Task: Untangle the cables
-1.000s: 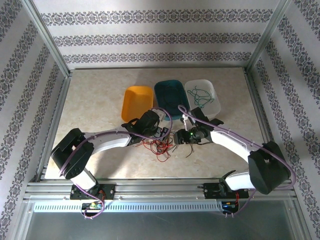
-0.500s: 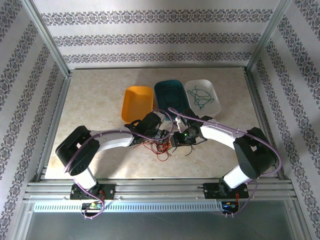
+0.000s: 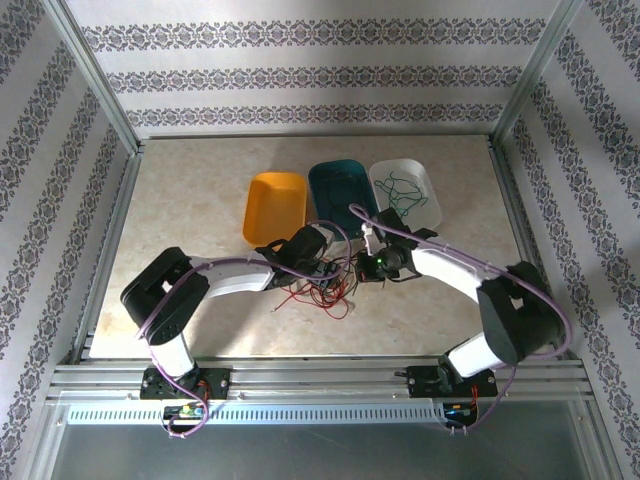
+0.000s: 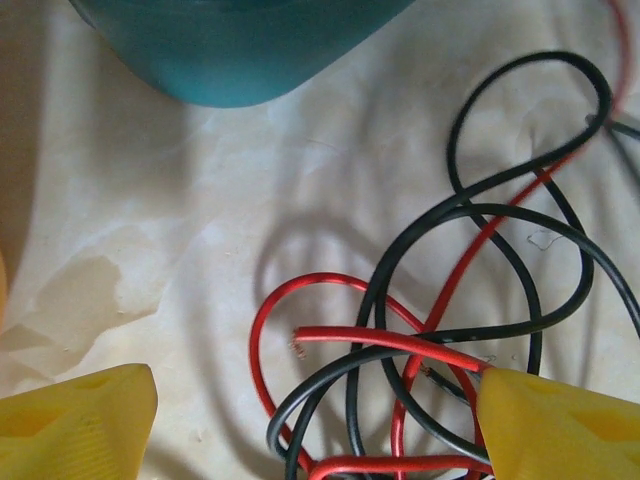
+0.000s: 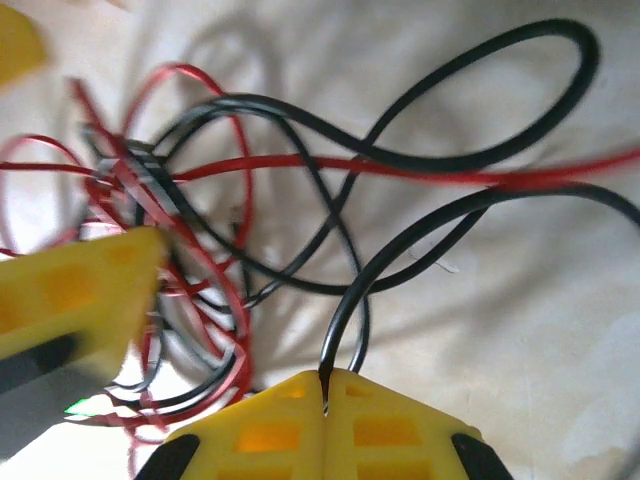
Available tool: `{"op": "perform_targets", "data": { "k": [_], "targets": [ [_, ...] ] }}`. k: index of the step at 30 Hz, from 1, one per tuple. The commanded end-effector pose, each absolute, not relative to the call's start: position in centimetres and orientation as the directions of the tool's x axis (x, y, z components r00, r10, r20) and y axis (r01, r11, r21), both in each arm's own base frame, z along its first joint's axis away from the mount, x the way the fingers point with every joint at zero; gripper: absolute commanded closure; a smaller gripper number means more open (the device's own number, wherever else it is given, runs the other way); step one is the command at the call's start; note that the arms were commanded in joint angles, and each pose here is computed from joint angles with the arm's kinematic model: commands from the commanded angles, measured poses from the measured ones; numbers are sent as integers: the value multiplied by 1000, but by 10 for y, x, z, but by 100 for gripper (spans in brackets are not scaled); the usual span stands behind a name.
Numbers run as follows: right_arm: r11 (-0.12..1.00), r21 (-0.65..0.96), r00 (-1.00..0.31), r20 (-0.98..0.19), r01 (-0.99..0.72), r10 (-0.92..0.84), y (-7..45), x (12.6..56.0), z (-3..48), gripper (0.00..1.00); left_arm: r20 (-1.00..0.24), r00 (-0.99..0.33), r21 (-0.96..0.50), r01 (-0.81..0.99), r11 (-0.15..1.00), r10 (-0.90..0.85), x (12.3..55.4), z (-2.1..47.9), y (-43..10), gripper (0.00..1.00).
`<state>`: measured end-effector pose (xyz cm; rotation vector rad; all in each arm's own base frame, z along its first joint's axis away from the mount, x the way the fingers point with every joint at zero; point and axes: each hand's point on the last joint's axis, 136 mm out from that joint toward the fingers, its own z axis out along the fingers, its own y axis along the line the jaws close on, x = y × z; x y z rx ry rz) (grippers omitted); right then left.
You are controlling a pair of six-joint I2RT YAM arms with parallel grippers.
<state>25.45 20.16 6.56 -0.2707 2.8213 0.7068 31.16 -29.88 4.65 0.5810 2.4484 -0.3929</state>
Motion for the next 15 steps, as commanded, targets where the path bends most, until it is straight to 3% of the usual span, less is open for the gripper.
{"op": "perform_targets", "data": {
  "k": [1, 8, 15],
  "targets": [
    [813, 503, -926, -360, -293, -111, 209, 253, 107, 100, -576, -733, -141, 524, 840, 361, 305, 39, -309, 17],
    [829, 455, -786, -618, -326, 30, 187, 273, 199, 100, -525, -753, -118, 526, 842, 397, 300, 16, -304, 17],
    [894, 339, -518, -842, -292, 150, 143, 287, 297, 100, -497, -766, -115, 524, 844, 408, 293, 9, -298, 16]
  ]
}}
